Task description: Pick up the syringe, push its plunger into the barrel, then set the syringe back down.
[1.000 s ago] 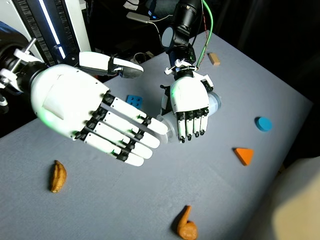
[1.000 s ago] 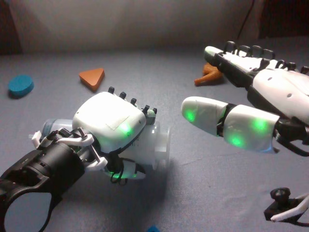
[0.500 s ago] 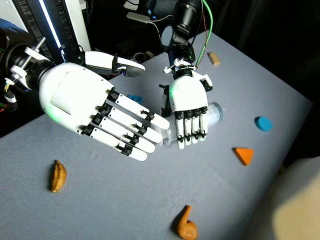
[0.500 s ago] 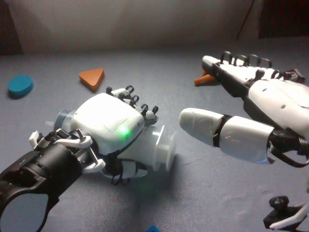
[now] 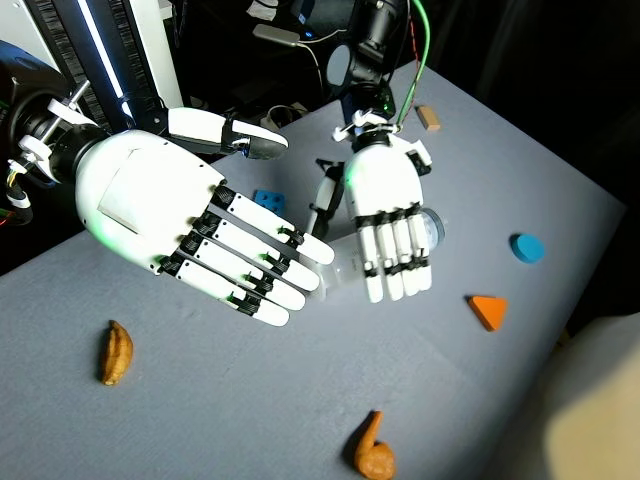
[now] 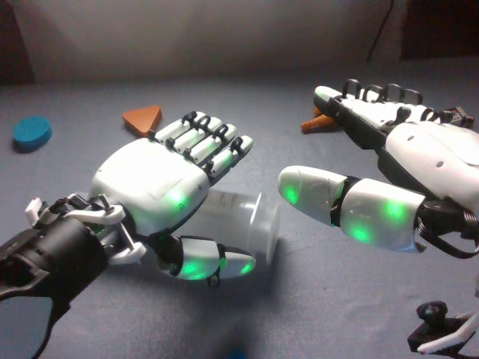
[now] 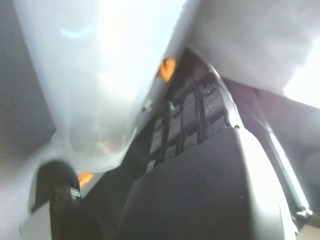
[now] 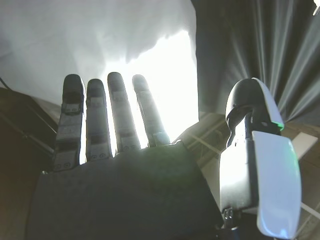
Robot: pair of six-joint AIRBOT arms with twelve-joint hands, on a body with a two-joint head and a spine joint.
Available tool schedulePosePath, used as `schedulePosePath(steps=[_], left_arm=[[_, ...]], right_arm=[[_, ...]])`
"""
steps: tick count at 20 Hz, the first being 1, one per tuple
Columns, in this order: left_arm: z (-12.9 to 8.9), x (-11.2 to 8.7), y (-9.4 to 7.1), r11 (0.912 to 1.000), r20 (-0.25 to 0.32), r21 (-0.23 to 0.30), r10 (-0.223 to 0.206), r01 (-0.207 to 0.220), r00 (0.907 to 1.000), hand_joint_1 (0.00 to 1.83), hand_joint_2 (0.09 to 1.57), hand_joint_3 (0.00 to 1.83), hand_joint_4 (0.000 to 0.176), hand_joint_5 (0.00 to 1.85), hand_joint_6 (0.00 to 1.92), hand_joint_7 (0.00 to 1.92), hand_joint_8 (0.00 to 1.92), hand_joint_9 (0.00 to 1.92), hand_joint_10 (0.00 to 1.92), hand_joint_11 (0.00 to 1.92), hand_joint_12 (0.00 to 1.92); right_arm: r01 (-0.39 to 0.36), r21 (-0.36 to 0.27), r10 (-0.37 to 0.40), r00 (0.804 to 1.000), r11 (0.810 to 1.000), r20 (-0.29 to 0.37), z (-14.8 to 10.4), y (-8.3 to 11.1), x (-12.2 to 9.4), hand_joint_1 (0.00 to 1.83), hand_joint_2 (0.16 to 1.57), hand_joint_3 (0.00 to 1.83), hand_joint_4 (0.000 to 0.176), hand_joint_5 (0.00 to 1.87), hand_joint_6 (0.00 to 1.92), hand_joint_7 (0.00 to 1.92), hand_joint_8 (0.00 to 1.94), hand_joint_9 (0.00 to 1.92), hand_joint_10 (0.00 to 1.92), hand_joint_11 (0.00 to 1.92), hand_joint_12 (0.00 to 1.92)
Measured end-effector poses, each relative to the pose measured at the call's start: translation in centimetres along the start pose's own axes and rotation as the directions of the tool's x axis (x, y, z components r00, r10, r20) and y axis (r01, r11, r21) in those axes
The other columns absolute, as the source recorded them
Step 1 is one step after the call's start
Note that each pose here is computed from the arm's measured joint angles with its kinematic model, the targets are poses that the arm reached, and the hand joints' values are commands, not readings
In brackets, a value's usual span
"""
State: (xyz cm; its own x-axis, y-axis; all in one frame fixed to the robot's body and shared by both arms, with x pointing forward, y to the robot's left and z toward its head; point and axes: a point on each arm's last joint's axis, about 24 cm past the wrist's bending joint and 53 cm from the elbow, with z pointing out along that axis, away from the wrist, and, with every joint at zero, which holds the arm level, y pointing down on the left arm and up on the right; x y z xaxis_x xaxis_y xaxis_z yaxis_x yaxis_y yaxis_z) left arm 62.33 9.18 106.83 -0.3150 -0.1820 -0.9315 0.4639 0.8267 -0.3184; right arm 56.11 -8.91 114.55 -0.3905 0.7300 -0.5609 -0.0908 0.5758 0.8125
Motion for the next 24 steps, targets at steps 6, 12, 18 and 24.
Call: schedulePosePath(steps=[6,12,18,24], left_arm=[[-1.3,-3.3,3.0,0.9840,0.085,-0.135,-0.106,0.116,0.9908,0.11,0.96,0.00,0.000,0.00,0.00,0.00,0.00,0.00,0.00,0.00,0.18],[-5.0,-7.2,7.8,0.8376,0.261,-0.478,-0.153,0.265,0.9532,0.13,0.96,0.00,0.000,0.00,0.00,0.00,0.00,0.00,0.00,0.00,0.23],[-6.4,-8.5,6.9,0.7779,0.318,-0.521,-0.205,0.351,0.9258,0.52,1.15,0.00,0.000,0.77,0.02,0.89,0.15,0.93,0.23,0.66,0.83],[-7.8,-8.7,6.9,0.7457,0.342,-0.544,-0.222,0.385,0.9132,0.71,1.20,0.00,0.000,0.79,1.85,0.88,1.90,0.99,1.91,1.00,1.91]], right_arm=[[0.001,0.001,-0.001,1.000,1.000,-0.001,0.0,-0.1,0.0,0.00,1.05,0.00,0.031,0.06,0.00,0.09,0.00,0.02,0.00,0.00,0.36],[0.009,0.004,-0.009,1.000,1.000,-0.003,0.0,-0.2,0.1,0.00,1.05,0.00,0.031,0.05,0.00,0.09,0.00,0.03,0.00,0.00,0.37],[0.018,0.011,-0.018,1.000,1.000,-0.004,0.0,-0.5,0.1,0.22,1.14,0.00,0.000,0.75,0.08,0.82,0.19,0.57,0.99,0.41,1.58],[0.024,0.011,-0.024,1.000,1.000,-0.001,0.1,-0.6,0.0,0.53,1.20,0.00,0.000,0.92,1.92,1.02,1.94,1.20,1.92,1.42,1.92]])
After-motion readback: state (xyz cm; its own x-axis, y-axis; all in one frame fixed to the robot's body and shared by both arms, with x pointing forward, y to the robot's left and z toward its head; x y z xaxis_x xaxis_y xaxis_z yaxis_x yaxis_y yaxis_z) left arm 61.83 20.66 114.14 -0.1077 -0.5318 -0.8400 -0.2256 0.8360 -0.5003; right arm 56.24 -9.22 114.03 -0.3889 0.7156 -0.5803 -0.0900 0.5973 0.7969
